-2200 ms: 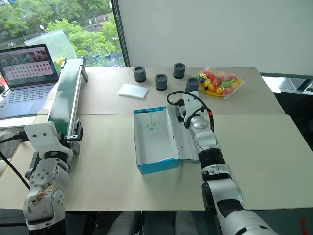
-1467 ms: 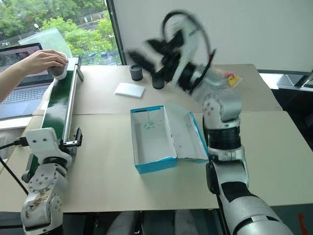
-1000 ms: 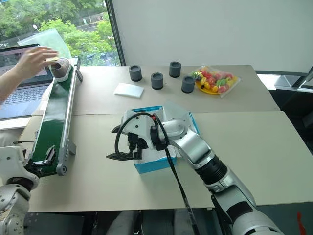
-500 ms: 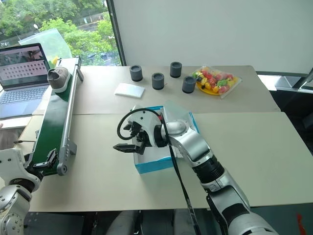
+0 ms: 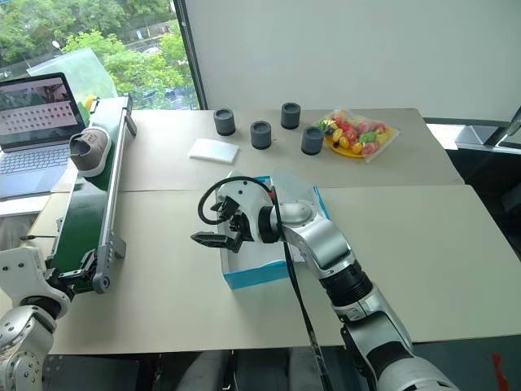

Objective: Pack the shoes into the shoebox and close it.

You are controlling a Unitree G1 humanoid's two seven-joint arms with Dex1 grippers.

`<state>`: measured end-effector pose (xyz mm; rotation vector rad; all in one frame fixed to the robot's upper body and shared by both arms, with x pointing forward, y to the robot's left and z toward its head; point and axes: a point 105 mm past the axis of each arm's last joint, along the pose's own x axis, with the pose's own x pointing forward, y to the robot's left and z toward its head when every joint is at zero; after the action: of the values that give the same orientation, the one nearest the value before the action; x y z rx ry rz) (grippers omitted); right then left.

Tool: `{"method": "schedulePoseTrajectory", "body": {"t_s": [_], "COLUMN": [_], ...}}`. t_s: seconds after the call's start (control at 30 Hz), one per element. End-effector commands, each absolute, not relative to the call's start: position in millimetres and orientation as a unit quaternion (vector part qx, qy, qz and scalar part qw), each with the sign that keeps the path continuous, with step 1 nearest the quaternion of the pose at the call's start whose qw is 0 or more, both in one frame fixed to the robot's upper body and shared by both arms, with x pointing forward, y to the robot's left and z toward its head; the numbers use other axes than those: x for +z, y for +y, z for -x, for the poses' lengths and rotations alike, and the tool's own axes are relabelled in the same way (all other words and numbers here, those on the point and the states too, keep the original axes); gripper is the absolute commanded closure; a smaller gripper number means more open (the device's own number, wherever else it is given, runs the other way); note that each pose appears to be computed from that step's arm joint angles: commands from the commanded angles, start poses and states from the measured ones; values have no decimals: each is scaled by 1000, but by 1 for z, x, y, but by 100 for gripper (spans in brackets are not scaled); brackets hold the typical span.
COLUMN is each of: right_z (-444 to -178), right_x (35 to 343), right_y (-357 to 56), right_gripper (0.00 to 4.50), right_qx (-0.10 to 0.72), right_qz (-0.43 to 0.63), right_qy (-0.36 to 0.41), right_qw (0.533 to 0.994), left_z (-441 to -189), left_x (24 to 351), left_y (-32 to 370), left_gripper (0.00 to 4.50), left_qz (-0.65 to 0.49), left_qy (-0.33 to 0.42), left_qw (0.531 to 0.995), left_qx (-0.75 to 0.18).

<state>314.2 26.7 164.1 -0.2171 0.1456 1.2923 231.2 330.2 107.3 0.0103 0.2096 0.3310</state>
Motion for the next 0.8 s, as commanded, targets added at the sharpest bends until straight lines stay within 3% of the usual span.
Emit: {"method": "schedulePoseTrajectory", "body": {"t_s": [0.03, 0.8], "right_z": [-313, -312], "right_x": [174, 181], "right_y": [26, 29], "right_gripper": [5, 5], "right_qx": [599, 600], "right_qz": [91, 79], "right_qy": [48, 36], "right_qw": [794, 796], "left_z": [-229, -231], "left_x": [116, 106], "left_y": [342, 340], "left_gripper": [0, 0], "left_qz": [-20, 21], "left_qy": [95, 113], "left_qw": [977, 976], "left_qx": [190, 187]}}
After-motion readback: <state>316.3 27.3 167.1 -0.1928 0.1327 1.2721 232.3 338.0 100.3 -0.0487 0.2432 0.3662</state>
